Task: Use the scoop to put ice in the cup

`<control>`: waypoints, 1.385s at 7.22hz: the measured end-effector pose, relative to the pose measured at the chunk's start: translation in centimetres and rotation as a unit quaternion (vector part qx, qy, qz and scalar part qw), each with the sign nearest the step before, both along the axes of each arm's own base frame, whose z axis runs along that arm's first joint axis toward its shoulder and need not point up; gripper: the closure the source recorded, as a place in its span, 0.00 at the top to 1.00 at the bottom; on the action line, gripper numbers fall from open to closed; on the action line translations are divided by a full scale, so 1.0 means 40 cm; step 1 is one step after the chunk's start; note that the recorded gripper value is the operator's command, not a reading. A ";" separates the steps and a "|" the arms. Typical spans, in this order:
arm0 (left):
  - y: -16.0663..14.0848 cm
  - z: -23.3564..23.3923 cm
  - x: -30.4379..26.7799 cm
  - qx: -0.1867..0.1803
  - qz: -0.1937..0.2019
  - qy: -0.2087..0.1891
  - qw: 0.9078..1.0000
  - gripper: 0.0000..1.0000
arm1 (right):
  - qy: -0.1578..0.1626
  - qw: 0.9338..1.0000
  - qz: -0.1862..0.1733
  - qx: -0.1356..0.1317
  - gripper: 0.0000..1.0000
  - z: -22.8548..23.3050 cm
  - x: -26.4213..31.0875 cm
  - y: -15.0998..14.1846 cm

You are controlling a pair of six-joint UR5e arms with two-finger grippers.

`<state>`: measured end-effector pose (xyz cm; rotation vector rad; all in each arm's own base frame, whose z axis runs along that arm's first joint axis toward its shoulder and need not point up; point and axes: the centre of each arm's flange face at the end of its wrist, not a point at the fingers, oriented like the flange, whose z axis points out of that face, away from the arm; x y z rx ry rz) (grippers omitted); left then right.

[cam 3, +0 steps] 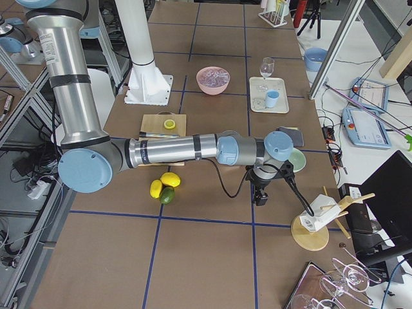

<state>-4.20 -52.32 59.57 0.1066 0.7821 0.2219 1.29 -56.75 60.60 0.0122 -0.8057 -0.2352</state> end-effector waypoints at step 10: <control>0.000 0.002 0.004 -0.034 -0.002 0.000 0.999 1.00 | 0.009 0.999 0.025 -0.041 1.00 0.041 0.000 0.026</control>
